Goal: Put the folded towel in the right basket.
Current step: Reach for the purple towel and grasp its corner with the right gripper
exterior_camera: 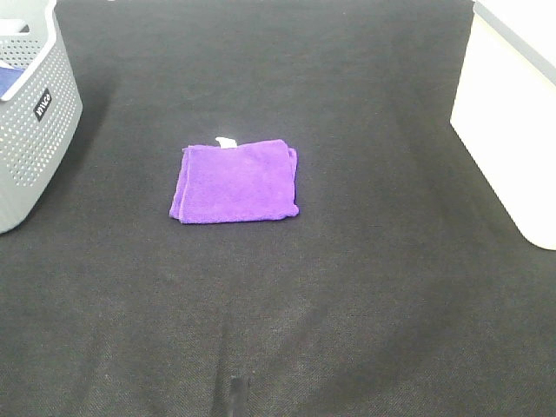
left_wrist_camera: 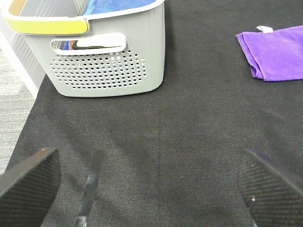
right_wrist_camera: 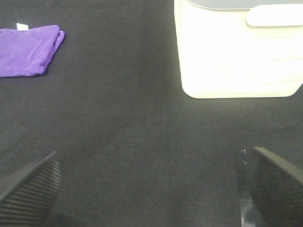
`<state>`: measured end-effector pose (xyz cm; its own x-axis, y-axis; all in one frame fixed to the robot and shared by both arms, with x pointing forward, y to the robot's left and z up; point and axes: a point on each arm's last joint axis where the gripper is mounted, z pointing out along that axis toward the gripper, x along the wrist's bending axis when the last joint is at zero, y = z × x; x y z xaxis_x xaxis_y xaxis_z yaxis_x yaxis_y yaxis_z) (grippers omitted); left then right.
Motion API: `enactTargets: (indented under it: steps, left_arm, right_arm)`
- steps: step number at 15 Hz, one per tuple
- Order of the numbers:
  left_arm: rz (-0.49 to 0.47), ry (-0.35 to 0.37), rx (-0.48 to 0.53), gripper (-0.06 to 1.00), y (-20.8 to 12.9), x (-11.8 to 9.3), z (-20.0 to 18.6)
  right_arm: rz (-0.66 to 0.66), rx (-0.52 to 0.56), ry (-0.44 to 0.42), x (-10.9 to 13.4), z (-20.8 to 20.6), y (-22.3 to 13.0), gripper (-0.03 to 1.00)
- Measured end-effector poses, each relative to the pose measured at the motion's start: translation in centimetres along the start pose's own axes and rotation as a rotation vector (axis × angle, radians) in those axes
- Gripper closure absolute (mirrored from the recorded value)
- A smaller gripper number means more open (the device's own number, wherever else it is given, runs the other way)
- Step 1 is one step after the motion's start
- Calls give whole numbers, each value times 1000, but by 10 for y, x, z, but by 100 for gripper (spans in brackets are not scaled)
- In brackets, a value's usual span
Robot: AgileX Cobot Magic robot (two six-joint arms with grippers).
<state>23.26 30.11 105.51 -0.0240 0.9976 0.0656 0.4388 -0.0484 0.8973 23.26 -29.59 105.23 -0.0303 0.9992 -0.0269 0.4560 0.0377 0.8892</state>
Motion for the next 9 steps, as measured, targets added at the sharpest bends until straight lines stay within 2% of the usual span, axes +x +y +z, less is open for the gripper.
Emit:
enactTargets:
  steps: [9]
  left_arm:
    - [0, 0, -1, 0, 0, 0, 0]
  right_arm:
    - [-9, 0, -5, 0, 0, 0, -1]
